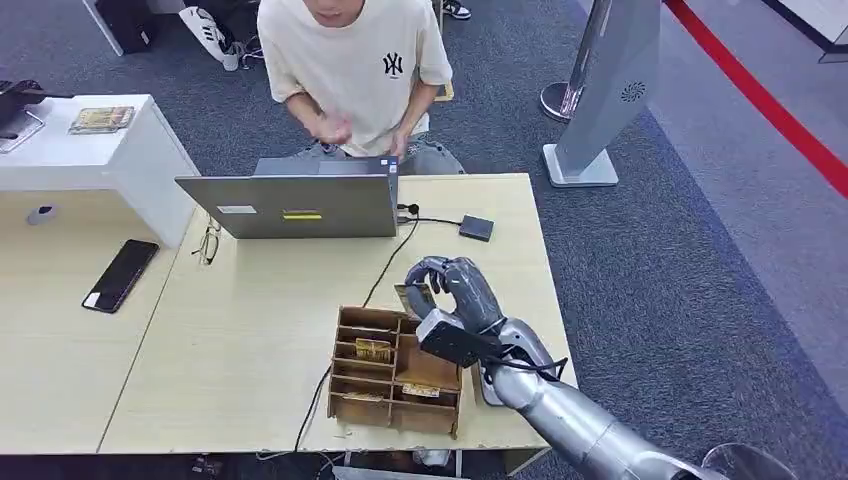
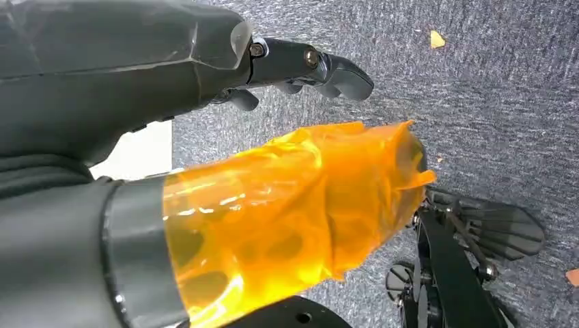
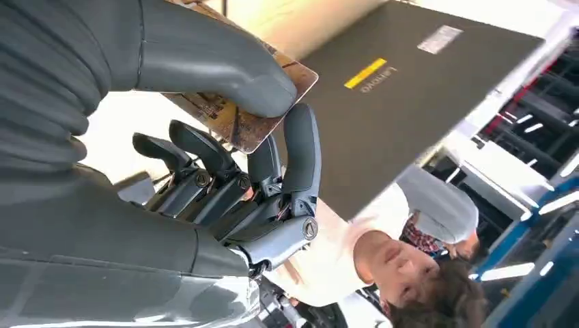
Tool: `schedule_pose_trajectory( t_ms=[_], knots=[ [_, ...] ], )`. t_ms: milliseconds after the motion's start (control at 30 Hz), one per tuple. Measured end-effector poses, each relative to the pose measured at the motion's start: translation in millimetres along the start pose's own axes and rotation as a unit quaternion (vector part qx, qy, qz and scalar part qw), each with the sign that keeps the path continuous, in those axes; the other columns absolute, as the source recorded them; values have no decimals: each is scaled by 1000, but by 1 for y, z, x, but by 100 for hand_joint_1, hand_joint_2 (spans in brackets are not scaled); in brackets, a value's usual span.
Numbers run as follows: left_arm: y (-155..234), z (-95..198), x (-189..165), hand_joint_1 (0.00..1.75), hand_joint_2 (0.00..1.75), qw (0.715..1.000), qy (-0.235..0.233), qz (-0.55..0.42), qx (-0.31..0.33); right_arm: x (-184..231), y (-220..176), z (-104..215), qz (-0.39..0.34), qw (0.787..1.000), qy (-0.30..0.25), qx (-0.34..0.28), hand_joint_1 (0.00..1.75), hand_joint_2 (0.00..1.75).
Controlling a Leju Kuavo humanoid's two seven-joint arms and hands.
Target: Pass the card to the sensor for recognition and then transmit it.
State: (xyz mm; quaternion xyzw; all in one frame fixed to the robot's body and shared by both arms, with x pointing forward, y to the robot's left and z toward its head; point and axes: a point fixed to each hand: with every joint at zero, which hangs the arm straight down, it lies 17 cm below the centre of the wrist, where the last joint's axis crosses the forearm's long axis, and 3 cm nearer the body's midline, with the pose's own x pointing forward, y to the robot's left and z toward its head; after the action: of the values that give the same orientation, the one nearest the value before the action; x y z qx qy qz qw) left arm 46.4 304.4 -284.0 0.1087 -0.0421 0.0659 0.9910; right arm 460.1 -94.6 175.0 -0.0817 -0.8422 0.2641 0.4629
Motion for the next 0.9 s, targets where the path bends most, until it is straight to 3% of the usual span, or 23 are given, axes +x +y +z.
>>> schedule_pose_trajectory(
  t_ms=[900],
  knots=[
    [-2, 1, 0, 0, 0, 1000, 0, 1, -1, 30, -33, -27, -75, 996, -35, -46, 175, 175]
  ],
)
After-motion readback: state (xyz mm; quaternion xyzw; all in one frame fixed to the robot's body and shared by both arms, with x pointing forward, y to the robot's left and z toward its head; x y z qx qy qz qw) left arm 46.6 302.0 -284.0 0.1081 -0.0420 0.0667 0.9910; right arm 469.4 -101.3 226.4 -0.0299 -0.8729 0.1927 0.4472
